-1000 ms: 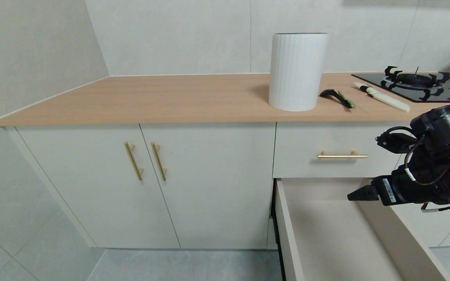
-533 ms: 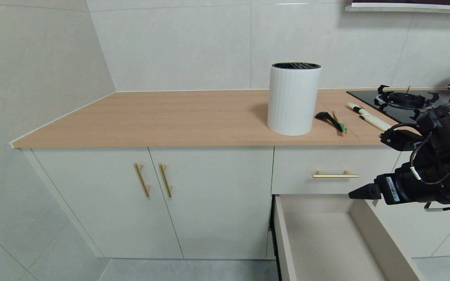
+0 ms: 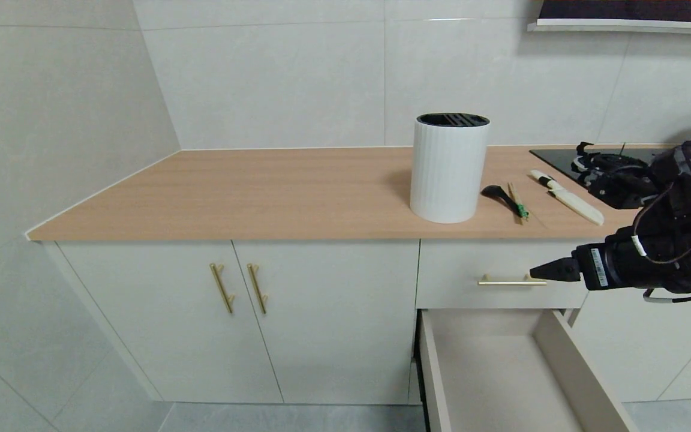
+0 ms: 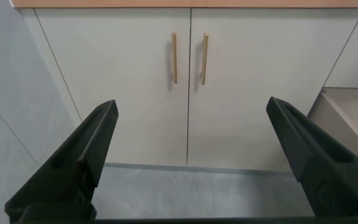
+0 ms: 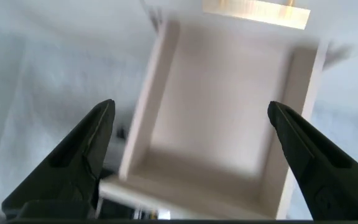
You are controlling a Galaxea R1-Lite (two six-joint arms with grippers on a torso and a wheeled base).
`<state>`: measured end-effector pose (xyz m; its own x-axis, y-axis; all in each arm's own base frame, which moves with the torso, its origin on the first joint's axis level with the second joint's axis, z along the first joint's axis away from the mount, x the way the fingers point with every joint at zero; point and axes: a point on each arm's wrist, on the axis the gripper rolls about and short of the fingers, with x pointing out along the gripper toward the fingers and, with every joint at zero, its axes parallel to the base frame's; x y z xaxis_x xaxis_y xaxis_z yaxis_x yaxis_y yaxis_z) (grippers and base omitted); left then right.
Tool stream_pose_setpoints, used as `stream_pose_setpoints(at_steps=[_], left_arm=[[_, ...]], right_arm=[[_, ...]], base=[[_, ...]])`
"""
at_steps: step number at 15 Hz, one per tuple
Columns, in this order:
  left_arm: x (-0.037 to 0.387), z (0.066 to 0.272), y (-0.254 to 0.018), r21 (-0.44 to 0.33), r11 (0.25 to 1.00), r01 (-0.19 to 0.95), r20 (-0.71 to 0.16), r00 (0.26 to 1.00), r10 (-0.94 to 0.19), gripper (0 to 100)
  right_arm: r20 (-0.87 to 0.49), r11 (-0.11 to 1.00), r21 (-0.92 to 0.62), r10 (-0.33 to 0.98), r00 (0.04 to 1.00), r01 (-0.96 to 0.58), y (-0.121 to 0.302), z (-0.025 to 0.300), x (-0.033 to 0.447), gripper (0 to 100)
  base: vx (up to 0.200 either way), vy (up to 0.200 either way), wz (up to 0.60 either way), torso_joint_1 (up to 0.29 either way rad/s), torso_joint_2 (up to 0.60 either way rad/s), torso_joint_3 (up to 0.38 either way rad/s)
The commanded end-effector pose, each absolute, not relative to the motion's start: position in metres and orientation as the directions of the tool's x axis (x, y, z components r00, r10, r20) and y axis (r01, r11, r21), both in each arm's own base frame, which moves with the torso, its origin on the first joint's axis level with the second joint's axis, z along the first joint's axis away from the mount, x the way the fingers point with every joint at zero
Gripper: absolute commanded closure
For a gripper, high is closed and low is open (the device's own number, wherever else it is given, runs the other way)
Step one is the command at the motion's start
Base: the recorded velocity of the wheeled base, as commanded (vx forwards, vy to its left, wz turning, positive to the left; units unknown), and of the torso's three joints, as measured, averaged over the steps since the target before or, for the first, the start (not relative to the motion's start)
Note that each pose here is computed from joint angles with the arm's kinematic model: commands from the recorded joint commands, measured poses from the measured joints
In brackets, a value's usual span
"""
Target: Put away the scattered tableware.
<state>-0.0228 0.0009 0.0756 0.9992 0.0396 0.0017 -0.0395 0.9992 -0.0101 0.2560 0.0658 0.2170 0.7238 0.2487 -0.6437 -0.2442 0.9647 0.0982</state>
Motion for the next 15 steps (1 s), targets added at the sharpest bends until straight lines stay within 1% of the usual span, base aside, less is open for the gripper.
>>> stream_pose_setpoints(at_steps=[1, 5, 6, 7, 8, 9, 11, 12, 15], left_arm=[[-0.023, 0.076, 0.001, -0.011, 0.999, -0.041, 0.002, 0.999, 0.041, 0], [-0.023, 0.076, 0.001, -0.009, 0.999, -0.04, 0.003, 0.999, 0.04, 0], [-0.023, 0.076, 0.001, -0.009, 0.999, -0.04, 0.003, 0.999, 0.04, 0], [-0.023, 0.076, 0.001, -0.011, 0.999, -0.04, 0.002, 0.999, 0.04, 0], [-0.023, 0.076, 0.001, -0.009, 0.999, -0.041, 0.002, 0.999, 0.041, 0], [-0.023, 0.076, 0.001, -0.011, 0.999, -0.04, 0.002, 0.999, 0.04, 0], [-0.023, 0.076, 0.001, -0.011, 0.999, -0.04, 0.002, 0.999, 0.04, 0], [-0.023, 0.076, 0.001, -0.011, 0.999, -0.04, 0.002, 0.999, 0.04, 0], [-0.023, 0.076, 0.001, -0.009, 0.999, -0.04, 0.002, 0.999, 0.04, 0]], right_arm=[[-0.572, 0.966, 0.098, 0.252, 0.78, -0.24, 0.07, 0.241, 0.273, 0], [-0.619, 0.978, 0.197, 0.179, 0.765, -0.069, 0.081, 0.274, 0.324, 0], [-0.623, 0.978, 0.201, 0.166, 0.764, -0.048, 0.082, 0.277, 0.329, 0], [-0.639, 0.977, 0.21, 0.116, 0.761, 0.027, 0.085, 0.284, 0.342, 0], [-0.666, 0.969, 0.224, 0.073, 0.742, 0.106, 0.087, 0.281, 0.356, 0], [-0.676, 0.964, 0.222, 0.042, 0.736, 0.149, 0.089, 0.274, 0.367, 0], [-0.679, 0.963, 0.159, -0.054, 0.732, 0.219, 0.091, 0.255, 0.386, 0], [-0.66, 0.96, 0.145, -0.086, 0.746, 0.239, 0.093, 0.243, 0.4, 0], [-0.643, 0.958, 0.139, -0.105, 0.758, 0.25, 0.096, 0.224, 0.419, 0]], base=[[0.0, 0.0, 0.0, 0.0, 0.0, 0.0], [0.0, 0.0, 0.0, 0.0, 0.0, 0.0], [0.0, 0.0, 0.0, 0.0, 0.0, 0.0], [0.0, 0.0, 0.0, 0.0, 0.0, 0.0], [0.0, 0.0, 0.0, 0.0, 0.0, 0.0], [0.0, 0.0, 0.0, 0.0, 0.0, 0.0], [0.0, 0.0, 0.0, 0.0, 0.0, 0.0], [0.0, 0.0, 0.0, 0.0, 0.0, 0.0], [0.0, 0.0, 0.0, 0.0, 0.0, 0.0]])
